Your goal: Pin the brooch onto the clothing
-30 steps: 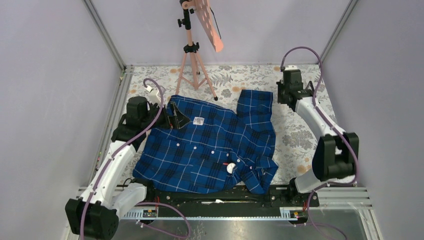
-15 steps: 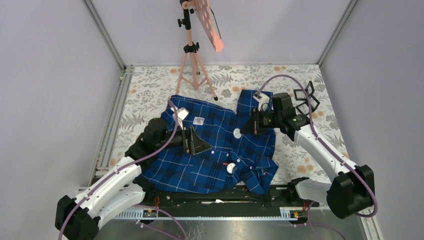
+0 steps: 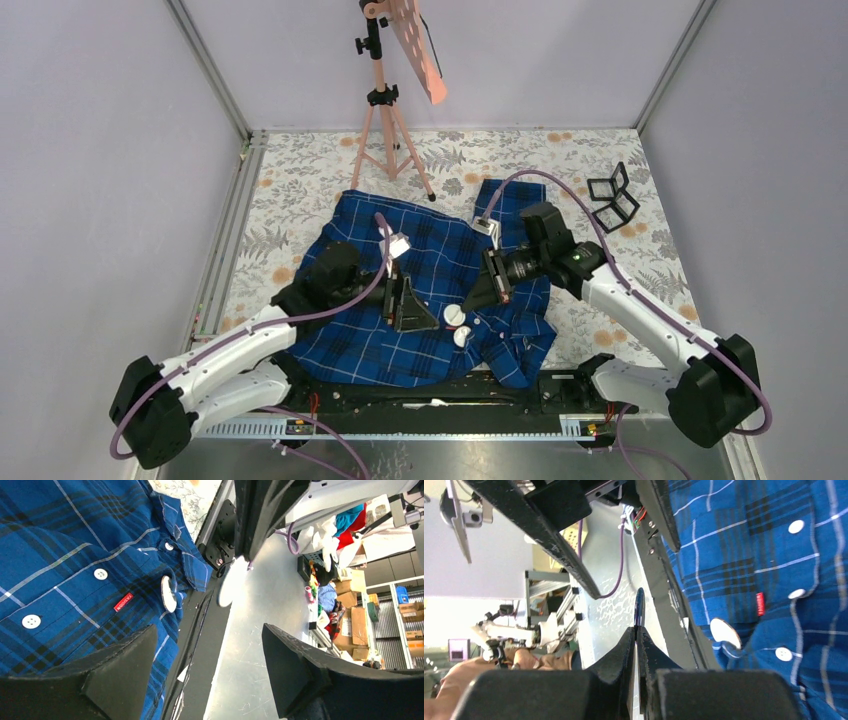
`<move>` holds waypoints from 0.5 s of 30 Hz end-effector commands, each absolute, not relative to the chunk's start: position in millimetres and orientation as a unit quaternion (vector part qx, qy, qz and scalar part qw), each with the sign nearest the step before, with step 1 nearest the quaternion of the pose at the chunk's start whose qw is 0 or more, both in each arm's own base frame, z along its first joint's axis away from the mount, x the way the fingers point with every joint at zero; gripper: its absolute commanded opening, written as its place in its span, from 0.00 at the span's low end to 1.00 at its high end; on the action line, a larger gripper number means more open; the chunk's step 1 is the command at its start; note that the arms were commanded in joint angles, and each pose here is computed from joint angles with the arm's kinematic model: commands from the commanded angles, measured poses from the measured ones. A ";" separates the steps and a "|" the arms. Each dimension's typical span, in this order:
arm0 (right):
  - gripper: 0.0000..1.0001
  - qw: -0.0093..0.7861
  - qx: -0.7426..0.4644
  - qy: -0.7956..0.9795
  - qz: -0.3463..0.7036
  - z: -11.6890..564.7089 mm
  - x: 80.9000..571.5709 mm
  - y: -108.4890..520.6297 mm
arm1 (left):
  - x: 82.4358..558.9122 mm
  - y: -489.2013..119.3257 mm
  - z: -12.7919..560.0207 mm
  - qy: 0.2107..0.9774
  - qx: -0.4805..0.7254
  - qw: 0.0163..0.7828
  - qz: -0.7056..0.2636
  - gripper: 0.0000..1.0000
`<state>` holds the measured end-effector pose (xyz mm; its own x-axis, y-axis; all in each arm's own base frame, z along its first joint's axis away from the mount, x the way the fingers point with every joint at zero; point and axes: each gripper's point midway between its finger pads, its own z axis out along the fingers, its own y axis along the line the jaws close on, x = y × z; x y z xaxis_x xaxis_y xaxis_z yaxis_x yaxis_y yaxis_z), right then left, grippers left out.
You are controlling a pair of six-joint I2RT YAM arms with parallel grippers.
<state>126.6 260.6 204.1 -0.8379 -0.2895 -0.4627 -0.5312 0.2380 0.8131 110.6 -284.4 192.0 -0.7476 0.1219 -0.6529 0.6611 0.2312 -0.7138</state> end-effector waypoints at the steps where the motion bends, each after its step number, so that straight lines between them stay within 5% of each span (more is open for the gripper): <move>1: 0.00 0.074 -0.304 0.744 0.590 214.8 106.2 270.0 | 104.2 -295.6 210.9 0.716 0.306 0.240 -0.580 0.78; 6: 0.00 0.054 -0.325 0.738 0.589 212.8 97.9 276.2 | 97.0 -301.8 208.7 0.712 0.320 0.221 -0.585 0.53; 15: 0.00 0.034 -0.345 0.732 0.587 208.1 91.1 283.3 | 86.3 -309.8 209.9 0.697 0.336 0.200 -0.602 0.35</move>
